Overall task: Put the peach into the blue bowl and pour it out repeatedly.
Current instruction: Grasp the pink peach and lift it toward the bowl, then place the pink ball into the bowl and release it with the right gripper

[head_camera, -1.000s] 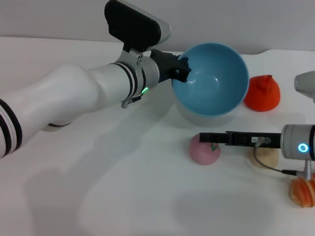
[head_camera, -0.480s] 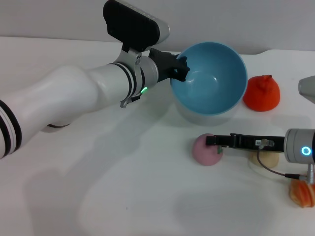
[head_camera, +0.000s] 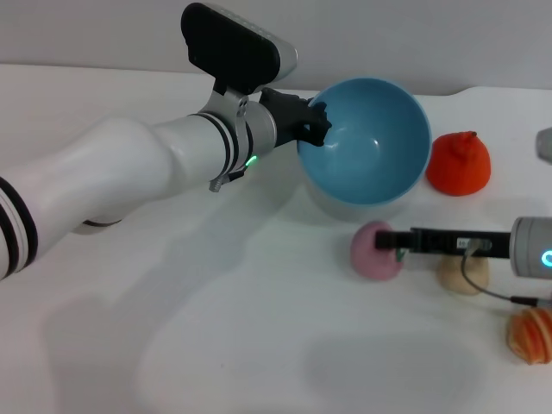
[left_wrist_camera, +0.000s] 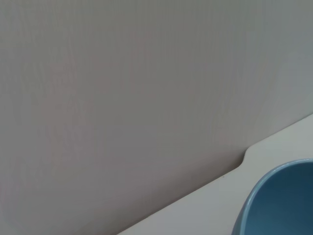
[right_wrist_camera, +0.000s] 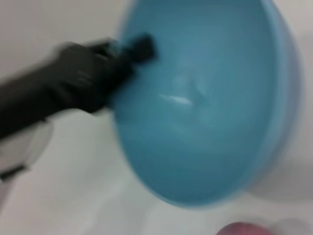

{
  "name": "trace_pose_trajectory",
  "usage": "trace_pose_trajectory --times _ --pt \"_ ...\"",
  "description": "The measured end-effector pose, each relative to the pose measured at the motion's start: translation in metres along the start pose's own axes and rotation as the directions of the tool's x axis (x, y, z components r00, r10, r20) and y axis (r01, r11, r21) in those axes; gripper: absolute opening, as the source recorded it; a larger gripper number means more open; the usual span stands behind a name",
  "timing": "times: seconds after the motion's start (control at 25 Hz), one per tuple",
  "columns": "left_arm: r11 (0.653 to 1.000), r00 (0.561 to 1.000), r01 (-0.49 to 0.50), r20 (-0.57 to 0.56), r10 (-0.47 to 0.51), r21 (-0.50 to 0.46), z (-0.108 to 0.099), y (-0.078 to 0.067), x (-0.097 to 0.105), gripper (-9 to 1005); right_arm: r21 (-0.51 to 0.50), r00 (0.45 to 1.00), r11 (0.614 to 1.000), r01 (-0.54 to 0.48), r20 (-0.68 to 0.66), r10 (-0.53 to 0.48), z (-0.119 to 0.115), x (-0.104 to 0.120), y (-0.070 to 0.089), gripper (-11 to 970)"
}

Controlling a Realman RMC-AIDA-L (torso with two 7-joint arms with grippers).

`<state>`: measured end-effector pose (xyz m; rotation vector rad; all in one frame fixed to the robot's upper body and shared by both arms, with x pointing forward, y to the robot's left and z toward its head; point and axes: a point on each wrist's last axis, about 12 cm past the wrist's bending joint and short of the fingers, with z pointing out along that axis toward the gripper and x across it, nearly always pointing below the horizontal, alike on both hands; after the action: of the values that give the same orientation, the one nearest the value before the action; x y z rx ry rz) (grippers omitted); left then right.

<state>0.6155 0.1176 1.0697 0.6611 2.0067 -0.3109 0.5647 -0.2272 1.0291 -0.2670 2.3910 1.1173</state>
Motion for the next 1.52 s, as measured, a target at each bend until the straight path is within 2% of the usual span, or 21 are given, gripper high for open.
trace_pose_trajectory --times 0.2,0.4,0.52,0.68,0.92,1.2,1.4,1.52 --pt "1.0 1.0 -0.003 -0.004 0.003 -0.005 0.0 0.002 0.002 -1 -0.149 0.995 0.985 0.088 0.05 -0.081 -0.022 -0.022 0.019 90" --pt "1.0 1.0 -0.011 -0.008 0.011 -0.009 -0.002 0.003 0.005 -1 -0.314 0.97 0.919 0.237 0.132 -0.205 -0.059 -0.045 0.047 58" --pt "0.999 0.999 -0.03 -0.017 0.03 0.011 -0.002 -0.002 0.007 -1 -0.332 0.942 0.892 0.307 0.24 -0.235 -0.082 -0.054 0.054 49" --pt "0.995 0.997 -0.073 -0.028 0.075 0.072 -0.001 -0.017 0.008 0 -0.273 0.936 0.921 0.28 0.289 -0.199 -0.089 -0.055 0.044 66" --pt "0.986 0.994 -0.11 -0.012 0.113 0.122 -0.001 -0.034 0.003 0 -0.182 0.966 0.968 0.172 0.221 -0.131 -0.066 -0.043 0.023 107" --pt "0.985 0.993 -0.117 -0.007 0.119 0.126 -0.001 -0.035 0.001 -1 -0.128 0.964 0.982 0.142 0.245 -0.108 -0.062 -0.036 0.012 155" --pt "0.986 0.993 -0.115 -0.008 0.117 0.121 -0.001 -0.034 0.002 -1 -0.098 0.96 0.986 0.136 0.257 -0.106 -0.063 -0.033 0.007 385" --pt "0.986 0.993 -0.114 -0.009 0.116 0.12 -0.001 -0.034 0.002 -2 -0.08 0.953 0.986 0.149 0.276 -0.122 -0.064 -0.032 0.004 446"
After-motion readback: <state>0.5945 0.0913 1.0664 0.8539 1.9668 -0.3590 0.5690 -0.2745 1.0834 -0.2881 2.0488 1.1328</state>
